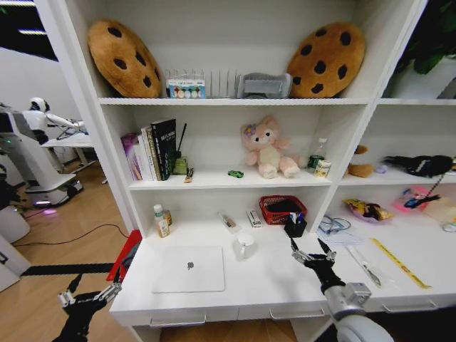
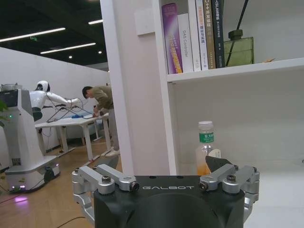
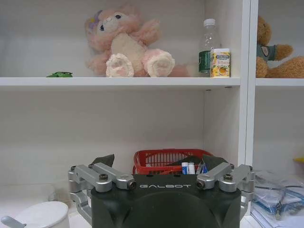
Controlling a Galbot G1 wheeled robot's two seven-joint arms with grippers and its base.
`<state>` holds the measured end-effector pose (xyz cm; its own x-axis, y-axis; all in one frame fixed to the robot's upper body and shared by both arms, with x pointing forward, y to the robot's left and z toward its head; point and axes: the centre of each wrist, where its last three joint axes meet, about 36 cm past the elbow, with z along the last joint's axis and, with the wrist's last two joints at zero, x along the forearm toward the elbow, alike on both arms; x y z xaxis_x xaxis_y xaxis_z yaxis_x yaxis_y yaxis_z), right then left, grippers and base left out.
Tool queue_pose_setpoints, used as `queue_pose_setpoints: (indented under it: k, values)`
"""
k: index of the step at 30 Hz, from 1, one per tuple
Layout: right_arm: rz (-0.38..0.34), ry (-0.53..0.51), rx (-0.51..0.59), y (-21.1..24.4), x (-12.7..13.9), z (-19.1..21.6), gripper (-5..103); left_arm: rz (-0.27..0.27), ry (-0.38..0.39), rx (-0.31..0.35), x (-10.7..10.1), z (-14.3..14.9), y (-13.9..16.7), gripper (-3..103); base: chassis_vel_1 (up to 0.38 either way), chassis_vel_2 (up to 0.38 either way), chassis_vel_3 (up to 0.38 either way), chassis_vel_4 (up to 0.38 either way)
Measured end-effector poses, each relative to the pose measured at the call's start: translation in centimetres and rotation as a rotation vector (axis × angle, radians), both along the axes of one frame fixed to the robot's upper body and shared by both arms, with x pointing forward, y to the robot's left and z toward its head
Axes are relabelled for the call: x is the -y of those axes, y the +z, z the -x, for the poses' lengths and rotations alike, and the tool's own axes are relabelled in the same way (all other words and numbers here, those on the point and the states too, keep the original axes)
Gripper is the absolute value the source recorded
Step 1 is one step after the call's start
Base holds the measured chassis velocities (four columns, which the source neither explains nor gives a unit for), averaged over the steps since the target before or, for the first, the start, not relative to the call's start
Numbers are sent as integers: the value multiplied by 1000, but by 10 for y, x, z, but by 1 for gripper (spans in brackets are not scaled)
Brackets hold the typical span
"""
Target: Organize the objects on the table.
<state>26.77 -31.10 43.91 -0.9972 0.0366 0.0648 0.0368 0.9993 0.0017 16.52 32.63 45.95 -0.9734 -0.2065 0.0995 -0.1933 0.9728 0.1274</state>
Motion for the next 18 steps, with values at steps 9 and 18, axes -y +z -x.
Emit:
queue_pose_setpoints:
  k: [9, 18]
  values:
    - [0, 0, 0, 0, 0, 0, 100, 0, 0, 0, 0, 0, 0, 100, 0, 0, 0, 0]
    - [0, 0, 0, 0, 0, 0, 100, 0, 0, 0, 0, 0, 0, 100, 0, 0, 0, 0]
